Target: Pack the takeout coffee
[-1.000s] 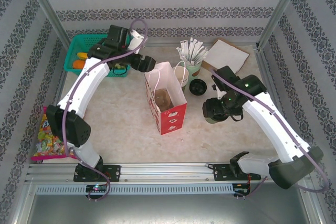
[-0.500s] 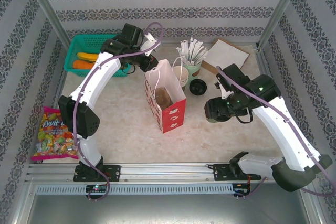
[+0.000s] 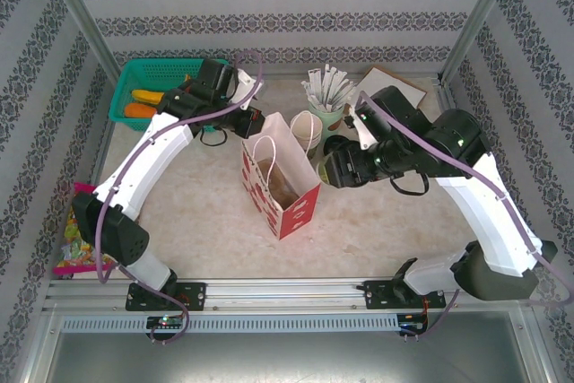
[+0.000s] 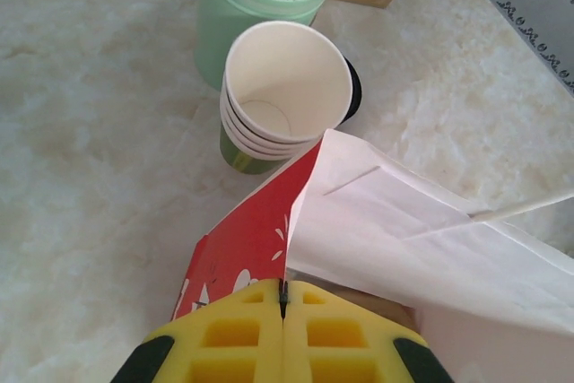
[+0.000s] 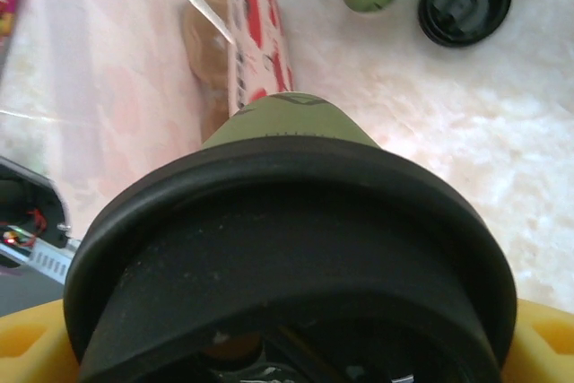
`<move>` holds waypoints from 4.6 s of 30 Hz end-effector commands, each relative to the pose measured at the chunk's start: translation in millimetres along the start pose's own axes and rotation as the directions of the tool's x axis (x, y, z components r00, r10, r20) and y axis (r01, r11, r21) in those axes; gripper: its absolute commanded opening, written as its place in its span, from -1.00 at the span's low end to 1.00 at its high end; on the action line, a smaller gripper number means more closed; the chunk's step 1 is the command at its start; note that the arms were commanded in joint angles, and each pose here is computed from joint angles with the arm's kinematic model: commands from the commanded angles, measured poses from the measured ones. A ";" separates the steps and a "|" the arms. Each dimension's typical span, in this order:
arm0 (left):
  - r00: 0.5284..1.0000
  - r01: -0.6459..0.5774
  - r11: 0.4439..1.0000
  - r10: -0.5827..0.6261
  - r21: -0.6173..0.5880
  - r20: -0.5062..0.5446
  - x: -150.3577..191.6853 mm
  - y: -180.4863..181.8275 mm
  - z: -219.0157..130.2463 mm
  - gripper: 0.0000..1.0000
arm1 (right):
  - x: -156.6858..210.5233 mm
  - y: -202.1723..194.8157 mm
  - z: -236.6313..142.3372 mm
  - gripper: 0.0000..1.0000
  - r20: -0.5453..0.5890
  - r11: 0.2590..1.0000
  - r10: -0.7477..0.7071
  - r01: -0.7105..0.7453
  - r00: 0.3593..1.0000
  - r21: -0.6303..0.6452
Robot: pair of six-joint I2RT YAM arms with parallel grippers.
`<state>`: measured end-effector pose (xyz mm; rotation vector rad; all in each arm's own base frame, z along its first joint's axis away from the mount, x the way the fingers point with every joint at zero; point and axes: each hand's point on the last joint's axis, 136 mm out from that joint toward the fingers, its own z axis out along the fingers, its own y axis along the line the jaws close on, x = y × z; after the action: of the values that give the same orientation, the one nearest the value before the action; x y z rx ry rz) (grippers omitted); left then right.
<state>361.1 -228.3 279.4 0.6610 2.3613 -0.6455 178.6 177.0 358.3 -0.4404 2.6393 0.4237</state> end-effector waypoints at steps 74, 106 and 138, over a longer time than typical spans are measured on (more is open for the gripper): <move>0.964 0.146 0.965 -0.188 0.216 0.188 22.4 -61.3 -72.6 -0.56 | -8.0 62.8 111.3 0.40 -0.213 0.999 -0.047 0.042 0.976 -0.029; 0.944 0.260 0.955 -0.221 -0.140 0.246 55.4 8.8 -95.2 0.10 | -0.8 62.1 132.2 0.40 -0.266 0.975 -0.212 0.222 0.940 0.009; 0.974 0.211 0.977 -0.207 -0.029 0.094 37.2 2.4 -44.9 -1.00 | 24.8 54.8 142.1 0.38 -0.460 0.923 -0.338 0.385 0.821 0.009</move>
<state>305.0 -187.9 264.5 0.3660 2.4502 -0.7104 197.7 284.8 238.9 -1.0202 2.8827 0.1483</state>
